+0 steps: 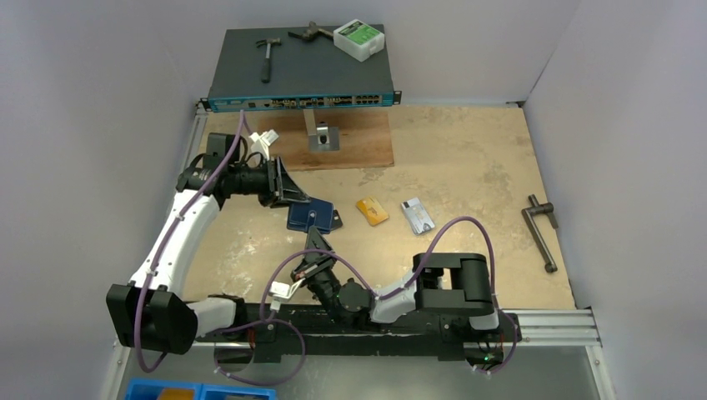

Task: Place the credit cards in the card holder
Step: Place the card holder at the center of the board.

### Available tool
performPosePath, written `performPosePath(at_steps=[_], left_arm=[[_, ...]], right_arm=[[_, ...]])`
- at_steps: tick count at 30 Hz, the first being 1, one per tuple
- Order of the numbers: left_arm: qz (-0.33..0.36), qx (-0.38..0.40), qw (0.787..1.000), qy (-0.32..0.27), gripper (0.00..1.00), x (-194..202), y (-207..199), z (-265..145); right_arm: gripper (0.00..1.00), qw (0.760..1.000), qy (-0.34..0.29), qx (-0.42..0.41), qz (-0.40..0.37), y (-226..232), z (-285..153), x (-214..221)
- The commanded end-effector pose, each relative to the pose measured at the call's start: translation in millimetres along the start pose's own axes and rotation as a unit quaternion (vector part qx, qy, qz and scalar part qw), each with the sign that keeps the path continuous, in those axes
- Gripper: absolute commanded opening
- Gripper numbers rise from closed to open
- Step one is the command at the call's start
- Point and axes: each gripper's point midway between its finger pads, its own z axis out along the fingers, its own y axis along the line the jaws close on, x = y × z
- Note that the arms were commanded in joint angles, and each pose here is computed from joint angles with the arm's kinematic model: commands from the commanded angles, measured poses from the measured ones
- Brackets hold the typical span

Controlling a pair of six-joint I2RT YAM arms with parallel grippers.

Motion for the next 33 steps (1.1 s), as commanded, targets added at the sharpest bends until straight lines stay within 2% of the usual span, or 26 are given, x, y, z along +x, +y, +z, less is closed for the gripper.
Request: performPosePath(at_steps=[1,6,10,12,15,16,18,19,22,25,26,29,30,31,33], left_arm=[[0.052,0.018,0.998,0.01,0.23,13.9,-22.2,-11.8],[0.064,0.027,0.998,0.009,0.0,15.6,-26.9,-14.0],[0.065,0.048,0.997,0.014,0.0,16.4,-35.0,-15.1],[0.064,0.056,0.996,0.016,0.0,13.9,-38.6,-15.2],[0.061,0.062,0.996,0.01,0.0,7.1,-42.7,-18.1],[0.061,0.065,0.996,0.006,0.0,4.4,-44.8,-19.2],[0.062,0.074,0.995,-0.004,0.0,-1.7,-50.7,-22.7],[0.067,0.079,0.995,-0.01,0.0,-5.4,-55.7,-25.4],[0.087,0.094,0.992,-0.021,0.0,-12.2,-75.5,-34.1],[0.114,0.101,0.988,-0.039,0.0,-18.1,-91.0,-42.7],[0.12,0.102,0.987,-0.039,0.0,-18.2,-93.3,-43.9],[0.146,0.095,0.984,-0.036,0.0,-14.5,-94.4,-47.3],[0.154,0.093,0.983,-0.034,0.0,-12.4,-94.1,-48.1],[0.164,0.093,0.982,-0.033,0.0,-11.0,-94.4,-48.7],[0.183,0.1,0.978,-0.028,0.0,-6.4,-96.9,-50.0]], right_arm=[[0.0,0.983,0.001,0.124,0.136,-71.0,0.8,13.6],[0.0,0.981,0.003,0.127,0.143,-75.3,3.1,14.0],[0.0,0.971,0.037,0.131,0.197,-76.9,6.7,21.4],[0.04,0.964,0.052,0.116,0.235,-76.7,10.0,22.1],[0.2,0.951,0.056,0.071,0.296,-74.4,16.1,14.9],[0.3,0.942,0.051,0.051,0.329,-71.8,17.7,9.8],[0.6,0.931,0.042,0.013,0.364,-68.8,17.8,4.1],[0.69,0.922,0.036,-0.003,0.385,-72.6,16.4,2.6],[0.83,0.897,0.029,-0.066,0.435,-66.6,11.9,-0.6],[0.94,0.857,0.016,-0.133,0.497,-65.0,5.2,-3.6],[0.97,0.836,0.012,-0.155,0.526,-67.5,5.2,-2.5],[0.99,0.754,-0.021,-0.213,0.621,-88.7,2.5,-0.2],[0.99,0.737,-0.042,-0.227,0.636,-99.2,0.9,2.6],[0.99,0.698,-0.053,-0.242,0.672,-106.0,-3.7,2.2],[0.99,0.658,-0.091,-0.254,0.703,-128.4,-11.4,6.4]])
